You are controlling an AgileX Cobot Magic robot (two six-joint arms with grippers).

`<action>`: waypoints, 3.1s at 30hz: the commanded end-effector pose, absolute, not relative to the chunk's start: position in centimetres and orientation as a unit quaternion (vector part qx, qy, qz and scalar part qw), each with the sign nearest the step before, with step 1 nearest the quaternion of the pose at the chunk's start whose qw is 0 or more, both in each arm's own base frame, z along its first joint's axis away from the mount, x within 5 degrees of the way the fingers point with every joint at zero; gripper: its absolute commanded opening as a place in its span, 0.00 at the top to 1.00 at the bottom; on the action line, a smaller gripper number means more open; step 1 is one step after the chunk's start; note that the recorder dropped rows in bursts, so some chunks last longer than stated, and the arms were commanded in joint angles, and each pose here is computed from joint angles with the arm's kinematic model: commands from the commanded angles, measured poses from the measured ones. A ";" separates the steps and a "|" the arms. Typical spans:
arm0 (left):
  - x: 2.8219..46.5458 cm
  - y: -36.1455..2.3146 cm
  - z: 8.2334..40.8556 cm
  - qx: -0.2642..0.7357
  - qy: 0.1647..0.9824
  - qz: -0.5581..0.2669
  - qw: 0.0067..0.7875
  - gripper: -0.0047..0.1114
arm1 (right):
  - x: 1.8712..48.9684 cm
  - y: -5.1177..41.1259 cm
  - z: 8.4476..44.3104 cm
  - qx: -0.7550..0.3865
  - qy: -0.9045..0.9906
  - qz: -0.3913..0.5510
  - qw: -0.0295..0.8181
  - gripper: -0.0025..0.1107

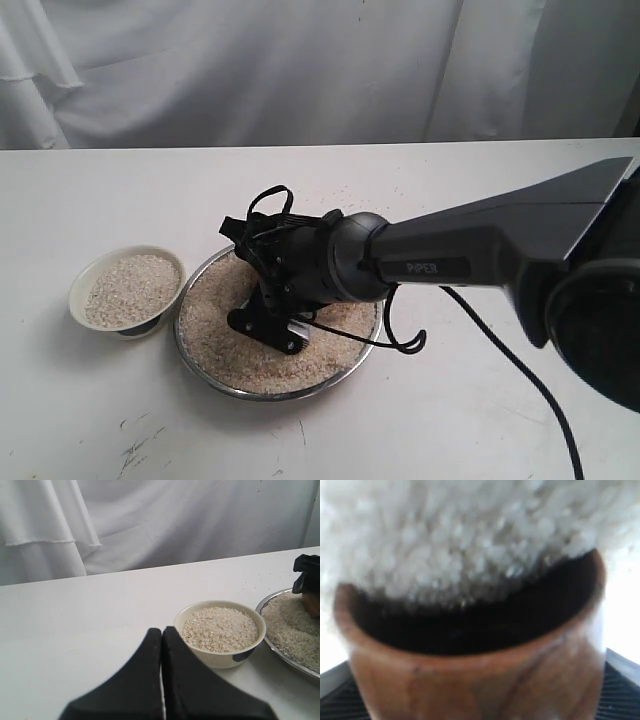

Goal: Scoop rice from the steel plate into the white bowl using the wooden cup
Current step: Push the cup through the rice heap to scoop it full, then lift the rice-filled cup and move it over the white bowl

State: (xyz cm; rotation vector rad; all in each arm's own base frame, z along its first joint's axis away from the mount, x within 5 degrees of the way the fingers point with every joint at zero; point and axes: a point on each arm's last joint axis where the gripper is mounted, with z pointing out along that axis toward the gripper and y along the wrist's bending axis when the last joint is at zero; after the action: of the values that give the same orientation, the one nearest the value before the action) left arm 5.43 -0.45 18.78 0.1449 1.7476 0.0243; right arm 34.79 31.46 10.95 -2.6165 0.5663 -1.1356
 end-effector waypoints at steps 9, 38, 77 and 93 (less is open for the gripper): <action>5.5 -0.5 18.9 0.063 0.764 0.007 0.642 0.96 | 34.4 31.7 11.5 -0.895 0.247 -0.332 0.168 0.98; 5.5 -0.5 18.9 0.064 0.764 0.008 0.642 0.96 | 35.1 30.4 11.0 -0.884 0.356 -0.221 0.208 0.98; 5.5 -0.5 18.9 0.064 0.764 0.008 0.642 0.96 | 37.2 25.8 18.9 -0.750 0.565 -0.008 0.343 0.98; 5.5 -0.5 18.9 0.063 0.764 0.007 0.642 0.96 | 37.1 26.4 19.6 -0.736 0.563 0.020 0.376 0.98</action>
State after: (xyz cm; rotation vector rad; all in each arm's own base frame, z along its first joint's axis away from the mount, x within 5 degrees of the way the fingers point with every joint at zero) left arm 5.43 -0.45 18.78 0.1449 1.7476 0.0243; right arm 36.95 26.60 18.89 -1.9172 1.4417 0.0623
